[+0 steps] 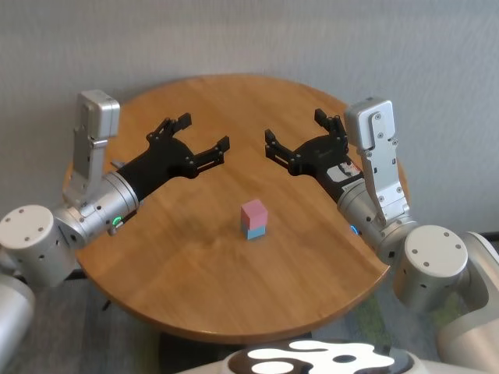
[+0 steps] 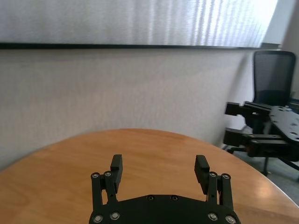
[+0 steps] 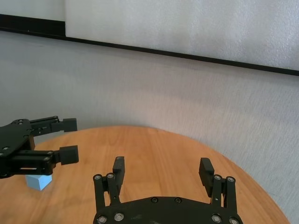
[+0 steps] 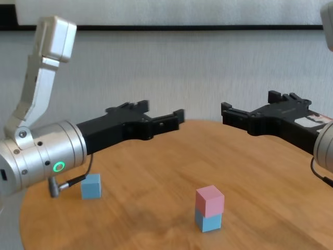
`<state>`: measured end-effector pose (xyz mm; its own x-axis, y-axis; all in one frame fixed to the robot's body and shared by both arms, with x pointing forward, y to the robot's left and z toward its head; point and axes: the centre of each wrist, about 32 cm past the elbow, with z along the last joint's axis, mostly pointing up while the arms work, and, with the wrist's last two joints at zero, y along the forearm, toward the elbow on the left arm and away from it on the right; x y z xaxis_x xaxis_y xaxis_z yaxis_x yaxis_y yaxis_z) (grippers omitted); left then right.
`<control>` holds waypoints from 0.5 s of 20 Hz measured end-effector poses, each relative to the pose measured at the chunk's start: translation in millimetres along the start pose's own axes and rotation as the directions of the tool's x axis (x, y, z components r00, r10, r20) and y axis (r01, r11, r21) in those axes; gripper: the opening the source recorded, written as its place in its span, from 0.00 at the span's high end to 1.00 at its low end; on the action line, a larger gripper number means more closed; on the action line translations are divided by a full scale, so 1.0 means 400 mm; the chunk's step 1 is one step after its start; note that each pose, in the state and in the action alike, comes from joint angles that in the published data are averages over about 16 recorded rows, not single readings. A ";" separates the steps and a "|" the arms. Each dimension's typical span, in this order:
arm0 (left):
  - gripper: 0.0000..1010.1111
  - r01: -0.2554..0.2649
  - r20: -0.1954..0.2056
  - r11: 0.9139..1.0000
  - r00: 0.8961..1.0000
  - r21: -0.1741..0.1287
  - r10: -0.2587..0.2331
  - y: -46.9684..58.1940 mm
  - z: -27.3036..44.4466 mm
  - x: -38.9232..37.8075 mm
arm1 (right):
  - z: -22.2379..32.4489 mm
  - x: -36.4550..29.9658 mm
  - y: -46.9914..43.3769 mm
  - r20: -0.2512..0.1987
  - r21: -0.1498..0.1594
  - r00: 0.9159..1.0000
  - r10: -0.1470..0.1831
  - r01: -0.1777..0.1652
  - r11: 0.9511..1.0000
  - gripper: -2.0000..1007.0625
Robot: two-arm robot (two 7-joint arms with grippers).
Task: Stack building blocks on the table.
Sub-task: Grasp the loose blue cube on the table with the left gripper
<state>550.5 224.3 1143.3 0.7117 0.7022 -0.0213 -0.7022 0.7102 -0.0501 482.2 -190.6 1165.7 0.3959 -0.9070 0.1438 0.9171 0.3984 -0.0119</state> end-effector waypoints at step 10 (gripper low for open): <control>0.01 -0.174 -0.089 0.978 0.979 0.112 0.184 0.048 0.023 -0.082 | 0.000 0.000 0.000 0.000 0.000 1.000 0.000 0.000 1.000 0.00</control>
<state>513.6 215.4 1152.4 0.5692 0.8135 -0.1191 -0.8129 0.5786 0.0670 482.1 -190.7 1165.7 0.3960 -0.9068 0.1442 0.9170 0.3986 -0.0120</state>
